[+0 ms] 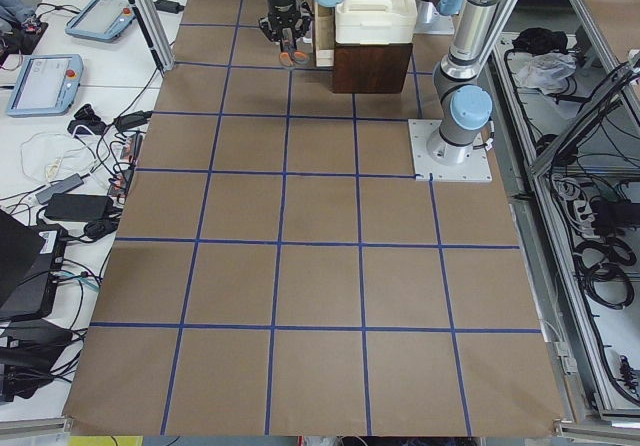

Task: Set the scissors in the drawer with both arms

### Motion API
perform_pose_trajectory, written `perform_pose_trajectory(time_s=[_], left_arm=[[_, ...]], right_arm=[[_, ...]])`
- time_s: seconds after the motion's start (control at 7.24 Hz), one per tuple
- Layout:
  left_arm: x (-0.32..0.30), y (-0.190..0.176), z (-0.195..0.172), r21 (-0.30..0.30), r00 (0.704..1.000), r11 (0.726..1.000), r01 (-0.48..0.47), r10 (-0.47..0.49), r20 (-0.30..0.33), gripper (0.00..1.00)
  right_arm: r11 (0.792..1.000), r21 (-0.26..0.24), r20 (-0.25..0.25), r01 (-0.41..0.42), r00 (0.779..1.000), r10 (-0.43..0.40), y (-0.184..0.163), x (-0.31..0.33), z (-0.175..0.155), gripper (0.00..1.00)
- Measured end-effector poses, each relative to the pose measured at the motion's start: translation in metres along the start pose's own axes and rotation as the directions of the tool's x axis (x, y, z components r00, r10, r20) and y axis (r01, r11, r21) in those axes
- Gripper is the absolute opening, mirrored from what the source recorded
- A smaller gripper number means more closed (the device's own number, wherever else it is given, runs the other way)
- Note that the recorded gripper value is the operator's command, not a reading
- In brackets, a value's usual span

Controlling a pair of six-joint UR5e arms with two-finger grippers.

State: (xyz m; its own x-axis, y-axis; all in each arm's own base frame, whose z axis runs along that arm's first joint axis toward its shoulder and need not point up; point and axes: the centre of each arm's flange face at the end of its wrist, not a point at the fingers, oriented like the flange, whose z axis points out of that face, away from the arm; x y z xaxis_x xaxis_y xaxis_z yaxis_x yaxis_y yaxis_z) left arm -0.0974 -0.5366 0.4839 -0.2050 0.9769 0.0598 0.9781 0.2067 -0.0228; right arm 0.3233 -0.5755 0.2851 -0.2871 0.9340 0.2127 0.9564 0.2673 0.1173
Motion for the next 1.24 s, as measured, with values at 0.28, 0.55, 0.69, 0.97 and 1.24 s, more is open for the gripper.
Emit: perform_pose_trajectory(time_s=[0.28, 0.55, 0.69, 0.97, 1.24], left_arm=[[0.001, -0.005, 0.005, -0.001, 1.000, 1.000, -0.009, 0.009, -0.011, 0.00], [0.000, -0.006, 0.009, -0.002, 1.000, 1.000, -0.012, 0.012, -0.018, 0.00], [-0.001, -0.007, 0.010, -0.002, 1.000, 1.000, -0.013, 0.013, -0.017, 0.00], [-0.002, -0.007, 0.010, -0.001, 1.000, 1.000, -0.019, 0.019, -0.012, 0.00], [-0.002, -0.007, 0.010, -0.001, 1.000, 1.000, -0.022, 0.022, -0.010, 0.00]], right_arm=[[1.000, 0.006, 0.004, 0.005, 1.000, -0.005, -0.005, -0.007, -0.001, 1.00], [1.000, 0.010, 0.010, 0.005, 1.000, -0.005, -0.009, -0.011, -0.003, 1.00], [1.000, 0.011, 0.014, 0.004, 1.000, -0.005, -0.010, -0.012, -0.005, 1.00], [1.000, 0.011, 0.022, 0.008, 1.000, -0.008, -0.010, -0.018, -0.008, 1.00], [1.000, 0.011, 0.026, 0.022, 0.999, -0.022, -0.010, -0.023, -0.008, 1.00]])
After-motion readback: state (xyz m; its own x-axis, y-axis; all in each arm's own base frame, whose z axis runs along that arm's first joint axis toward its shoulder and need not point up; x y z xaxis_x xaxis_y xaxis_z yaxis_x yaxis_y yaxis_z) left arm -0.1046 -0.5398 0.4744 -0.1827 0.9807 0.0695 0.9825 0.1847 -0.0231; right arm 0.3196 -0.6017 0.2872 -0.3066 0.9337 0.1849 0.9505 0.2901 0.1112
